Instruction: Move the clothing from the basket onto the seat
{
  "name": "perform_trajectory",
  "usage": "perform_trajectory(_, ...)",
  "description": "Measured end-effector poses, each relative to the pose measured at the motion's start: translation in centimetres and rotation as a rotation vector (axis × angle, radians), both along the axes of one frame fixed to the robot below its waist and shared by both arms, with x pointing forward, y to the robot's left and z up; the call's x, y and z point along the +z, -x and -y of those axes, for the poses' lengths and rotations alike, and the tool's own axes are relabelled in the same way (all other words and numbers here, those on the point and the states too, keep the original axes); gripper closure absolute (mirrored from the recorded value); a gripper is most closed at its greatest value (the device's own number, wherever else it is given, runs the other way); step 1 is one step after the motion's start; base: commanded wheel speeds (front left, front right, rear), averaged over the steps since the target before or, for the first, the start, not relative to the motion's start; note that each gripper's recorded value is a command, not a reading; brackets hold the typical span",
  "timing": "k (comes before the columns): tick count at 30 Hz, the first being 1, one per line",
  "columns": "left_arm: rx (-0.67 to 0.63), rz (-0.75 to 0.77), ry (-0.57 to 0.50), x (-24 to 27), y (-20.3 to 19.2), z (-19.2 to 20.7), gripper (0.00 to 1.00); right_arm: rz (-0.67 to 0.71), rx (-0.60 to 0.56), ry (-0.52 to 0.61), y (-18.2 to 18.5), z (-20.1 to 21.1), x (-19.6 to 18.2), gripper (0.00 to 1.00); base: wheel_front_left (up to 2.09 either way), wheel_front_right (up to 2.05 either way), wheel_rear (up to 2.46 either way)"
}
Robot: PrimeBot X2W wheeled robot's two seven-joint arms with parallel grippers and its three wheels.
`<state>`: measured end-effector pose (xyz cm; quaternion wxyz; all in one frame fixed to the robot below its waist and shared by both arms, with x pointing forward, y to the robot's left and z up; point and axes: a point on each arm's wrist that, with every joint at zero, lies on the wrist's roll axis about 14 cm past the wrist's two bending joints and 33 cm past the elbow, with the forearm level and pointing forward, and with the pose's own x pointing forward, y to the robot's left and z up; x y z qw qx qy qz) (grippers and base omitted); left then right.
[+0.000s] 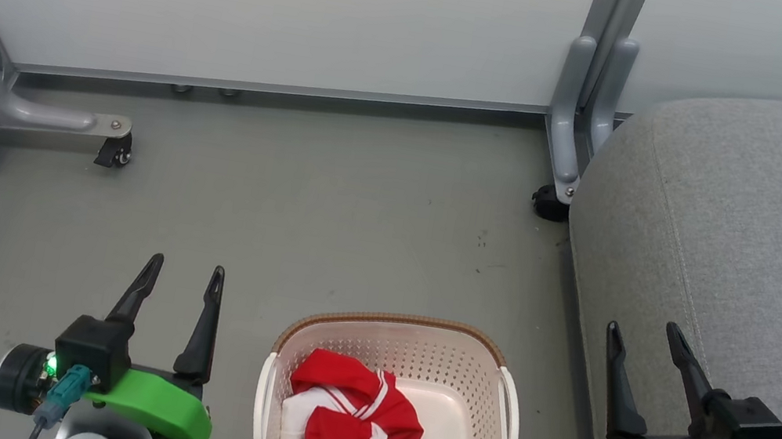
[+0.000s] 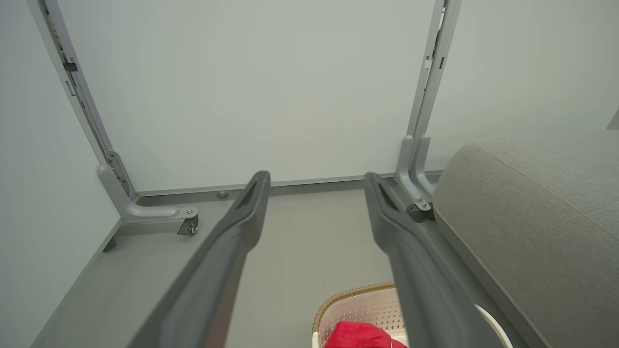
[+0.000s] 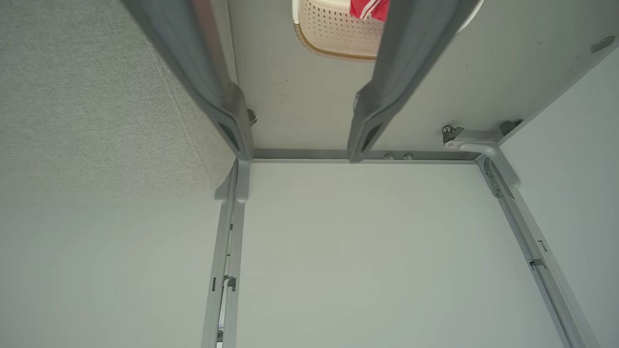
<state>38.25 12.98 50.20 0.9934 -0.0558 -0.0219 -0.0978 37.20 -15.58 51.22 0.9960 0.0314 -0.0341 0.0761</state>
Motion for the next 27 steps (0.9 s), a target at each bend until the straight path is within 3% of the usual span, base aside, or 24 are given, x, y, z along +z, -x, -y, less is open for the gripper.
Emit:
perform_trajectory(22, 0.008, -0.022, -0.055, -1.4, -0.2, -0.2, 0.0, 0.015, 0.008, 0.047, -0.5, -0.3, 0.0, 0.0, 0.0, 0.0, 0.0)
perform_trajectory(27, -0.055, -0.046, -0.108, -2.5, -2.0, 1.9, 0.0, 0.05, 0.005, 0.045, -2.2, -0.1, 1.1, 0.0, 0.0, 0.0, 0.0)
